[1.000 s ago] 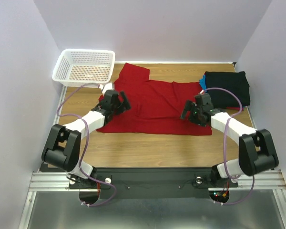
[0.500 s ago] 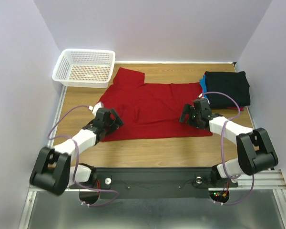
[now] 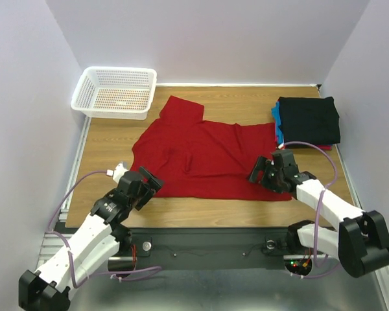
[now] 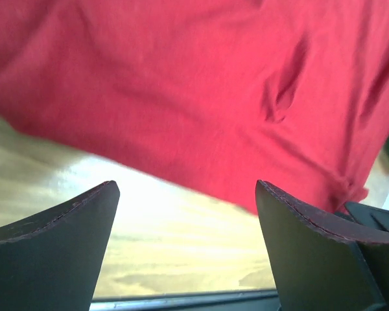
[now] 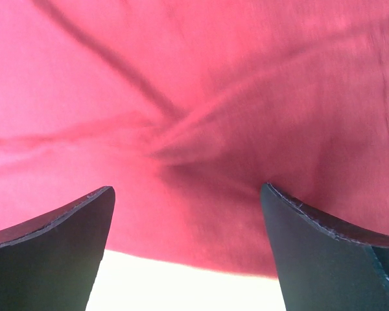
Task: Fold and stack the t-shirts
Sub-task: Fold the tshirt
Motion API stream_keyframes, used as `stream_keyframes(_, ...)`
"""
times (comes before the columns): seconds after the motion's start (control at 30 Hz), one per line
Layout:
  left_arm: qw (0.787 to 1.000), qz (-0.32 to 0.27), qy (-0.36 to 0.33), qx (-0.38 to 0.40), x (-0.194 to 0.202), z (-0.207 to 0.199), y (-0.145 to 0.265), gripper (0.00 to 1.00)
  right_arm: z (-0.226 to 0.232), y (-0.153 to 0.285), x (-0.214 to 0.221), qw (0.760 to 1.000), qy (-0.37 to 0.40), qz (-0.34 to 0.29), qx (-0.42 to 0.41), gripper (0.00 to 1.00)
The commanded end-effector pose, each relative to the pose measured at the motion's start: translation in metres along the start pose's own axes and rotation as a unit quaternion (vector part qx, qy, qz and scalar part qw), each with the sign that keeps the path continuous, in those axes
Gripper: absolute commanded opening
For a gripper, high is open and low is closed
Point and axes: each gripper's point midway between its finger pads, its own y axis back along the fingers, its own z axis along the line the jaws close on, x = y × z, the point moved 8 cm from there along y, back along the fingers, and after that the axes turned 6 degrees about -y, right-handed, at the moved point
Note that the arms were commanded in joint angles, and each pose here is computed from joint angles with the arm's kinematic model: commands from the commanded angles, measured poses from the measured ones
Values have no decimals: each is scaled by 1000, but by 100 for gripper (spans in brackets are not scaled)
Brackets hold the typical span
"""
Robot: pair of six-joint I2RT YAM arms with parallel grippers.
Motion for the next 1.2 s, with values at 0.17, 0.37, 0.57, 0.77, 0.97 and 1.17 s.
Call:
stream_keyframes(0.17, 998, -49, -36, -7, -33, -40, 10, 99, 21, 40, -19, 999, 12, -26, -21, 100)
stream_keyframes(0.37, 992, -70, -101, 34, -47, -78, -27, 98, 33, 59, -43, 996, 18, -90, -18, 100)
stream_keyframes(0.57, 992, -46, -113, -20, -46, -81, -74, 98, 35, 64, -49, 995, 20, -101, -8, 100)
stream_keyframes(0.77, 992, -48, -49, -103, -42, -30, -91, 98, 31, 62, -49, 994, 22, -106, 6, 100)
stream_keyframes(0.97, 967, -75, 17, -243, -35, 28, -79, 97, 27, 61, -52, 992, 24, -120, 26, 100)
stream_keyframes(1.17, 974, -78, 38, -208, -37, 35, -66, 98, 23, 59, -53, 991, 34, -124, 39, 100)
